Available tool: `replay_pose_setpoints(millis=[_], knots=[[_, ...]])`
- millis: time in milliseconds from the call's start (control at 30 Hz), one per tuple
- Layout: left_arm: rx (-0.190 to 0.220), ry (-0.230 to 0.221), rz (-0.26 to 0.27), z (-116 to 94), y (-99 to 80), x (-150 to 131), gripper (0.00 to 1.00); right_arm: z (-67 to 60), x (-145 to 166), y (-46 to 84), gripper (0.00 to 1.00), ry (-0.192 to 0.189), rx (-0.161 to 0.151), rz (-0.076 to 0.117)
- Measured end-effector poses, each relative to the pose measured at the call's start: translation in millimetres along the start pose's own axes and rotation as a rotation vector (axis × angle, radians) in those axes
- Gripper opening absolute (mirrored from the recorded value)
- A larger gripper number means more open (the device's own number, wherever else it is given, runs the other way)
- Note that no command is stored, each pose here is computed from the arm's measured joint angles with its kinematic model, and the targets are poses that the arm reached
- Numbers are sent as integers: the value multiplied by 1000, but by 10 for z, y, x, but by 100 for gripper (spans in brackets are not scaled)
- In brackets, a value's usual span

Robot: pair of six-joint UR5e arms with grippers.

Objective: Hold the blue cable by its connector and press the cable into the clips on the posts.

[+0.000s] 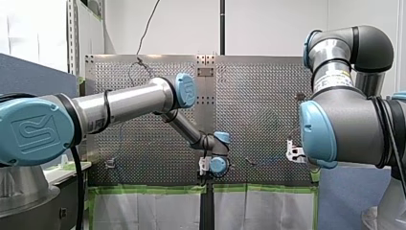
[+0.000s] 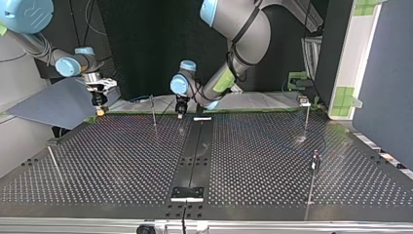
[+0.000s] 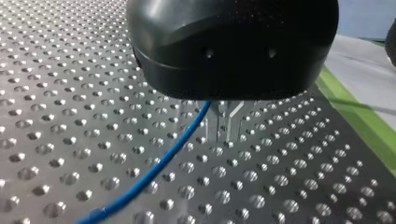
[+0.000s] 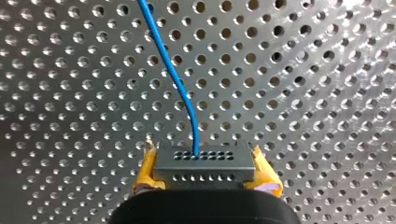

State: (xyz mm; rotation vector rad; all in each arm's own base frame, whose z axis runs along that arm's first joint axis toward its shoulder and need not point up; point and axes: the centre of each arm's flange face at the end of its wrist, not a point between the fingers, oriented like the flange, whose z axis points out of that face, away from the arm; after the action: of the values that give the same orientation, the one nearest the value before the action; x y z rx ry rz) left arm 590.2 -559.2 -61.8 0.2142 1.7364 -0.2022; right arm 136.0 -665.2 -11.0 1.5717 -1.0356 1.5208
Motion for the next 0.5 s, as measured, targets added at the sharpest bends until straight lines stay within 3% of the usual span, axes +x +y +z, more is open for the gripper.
replay_pose_setpoints(millis=[267, 500], knots=[[-19, -16, -8, 83, 69, -88, 12, 113, 52, 59, 0, 14, -5, 31], [-37, -26, -12, 110, 91, -127, 12, 211, -157, 110, 0, -27, -36, 14]])
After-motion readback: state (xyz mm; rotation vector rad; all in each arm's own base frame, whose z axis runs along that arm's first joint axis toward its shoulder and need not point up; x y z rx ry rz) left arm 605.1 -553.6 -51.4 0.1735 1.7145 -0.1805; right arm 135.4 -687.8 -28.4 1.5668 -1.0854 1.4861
